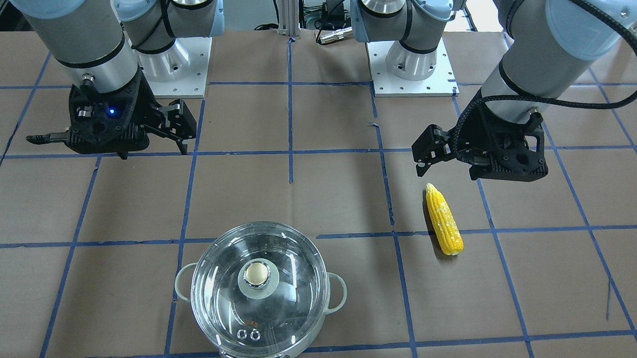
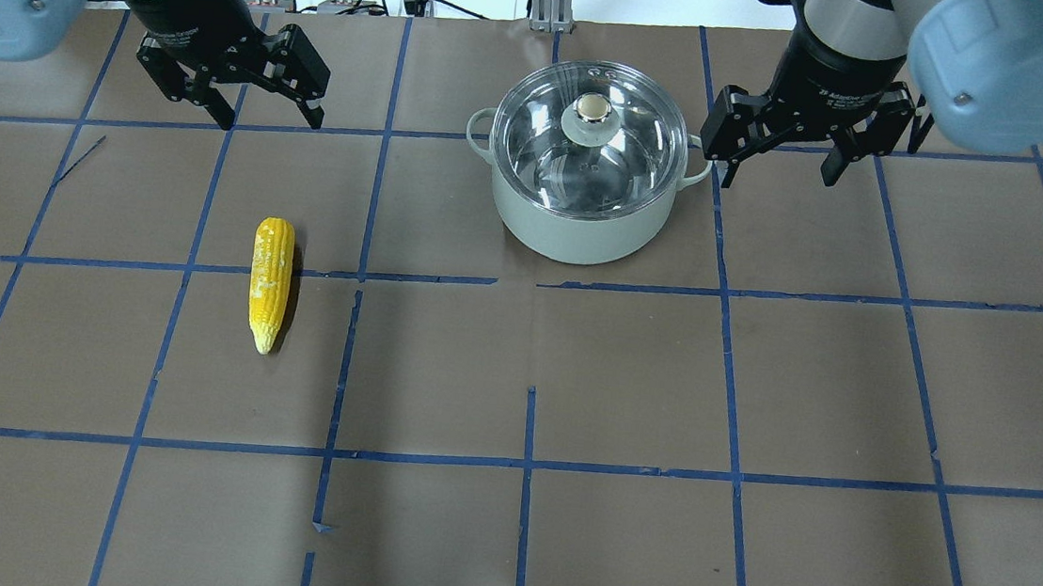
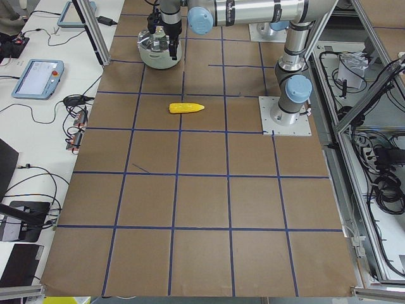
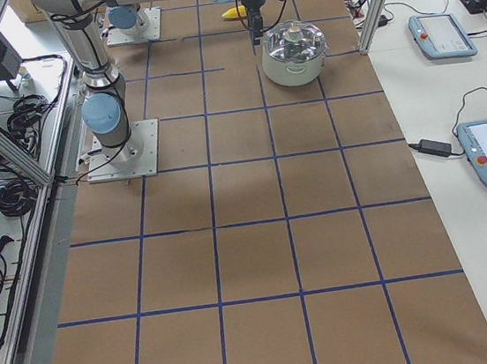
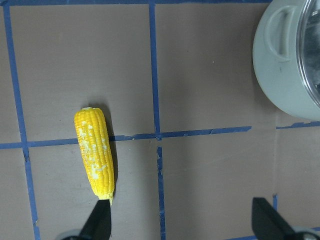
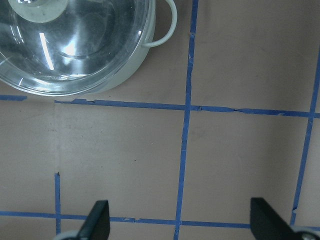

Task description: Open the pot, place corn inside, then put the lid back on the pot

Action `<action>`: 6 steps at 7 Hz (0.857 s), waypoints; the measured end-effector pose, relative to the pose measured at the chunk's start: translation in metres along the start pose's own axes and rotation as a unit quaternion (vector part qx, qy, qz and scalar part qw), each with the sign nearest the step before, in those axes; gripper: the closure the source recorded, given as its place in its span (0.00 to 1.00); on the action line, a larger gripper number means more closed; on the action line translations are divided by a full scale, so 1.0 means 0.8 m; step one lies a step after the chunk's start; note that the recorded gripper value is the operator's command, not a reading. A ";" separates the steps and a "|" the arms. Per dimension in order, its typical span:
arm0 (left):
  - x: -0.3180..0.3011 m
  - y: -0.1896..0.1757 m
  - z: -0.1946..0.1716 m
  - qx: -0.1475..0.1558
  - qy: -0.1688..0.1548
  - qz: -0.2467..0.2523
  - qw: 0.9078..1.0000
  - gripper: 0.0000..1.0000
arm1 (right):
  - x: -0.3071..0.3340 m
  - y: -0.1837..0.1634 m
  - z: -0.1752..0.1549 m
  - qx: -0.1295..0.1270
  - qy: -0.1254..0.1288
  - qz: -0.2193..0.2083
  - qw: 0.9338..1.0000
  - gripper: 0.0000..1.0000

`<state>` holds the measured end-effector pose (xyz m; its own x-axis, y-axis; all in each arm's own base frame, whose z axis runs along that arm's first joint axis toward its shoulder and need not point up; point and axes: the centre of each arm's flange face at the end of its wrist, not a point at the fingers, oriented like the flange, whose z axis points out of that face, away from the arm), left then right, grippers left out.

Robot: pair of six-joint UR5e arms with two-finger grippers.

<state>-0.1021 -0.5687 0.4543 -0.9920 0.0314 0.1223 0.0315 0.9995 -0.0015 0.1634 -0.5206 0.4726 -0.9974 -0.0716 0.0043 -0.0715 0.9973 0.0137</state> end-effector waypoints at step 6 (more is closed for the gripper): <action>-0.023 0.008 0.006 -0.011 -0.029 0.003 1.000 0.00 | -0.007 -0.025 0.004 0.007 0.002 0.002 1.000 0.00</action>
<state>-0.0839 -0.5630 0.4469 -0.9972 0.0384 0.0647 0.0397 0.9990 0.0192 0.1703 -0.5398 0.4689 -0.9977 -0.0674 0.0082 -0.0674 0.9977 -0.0004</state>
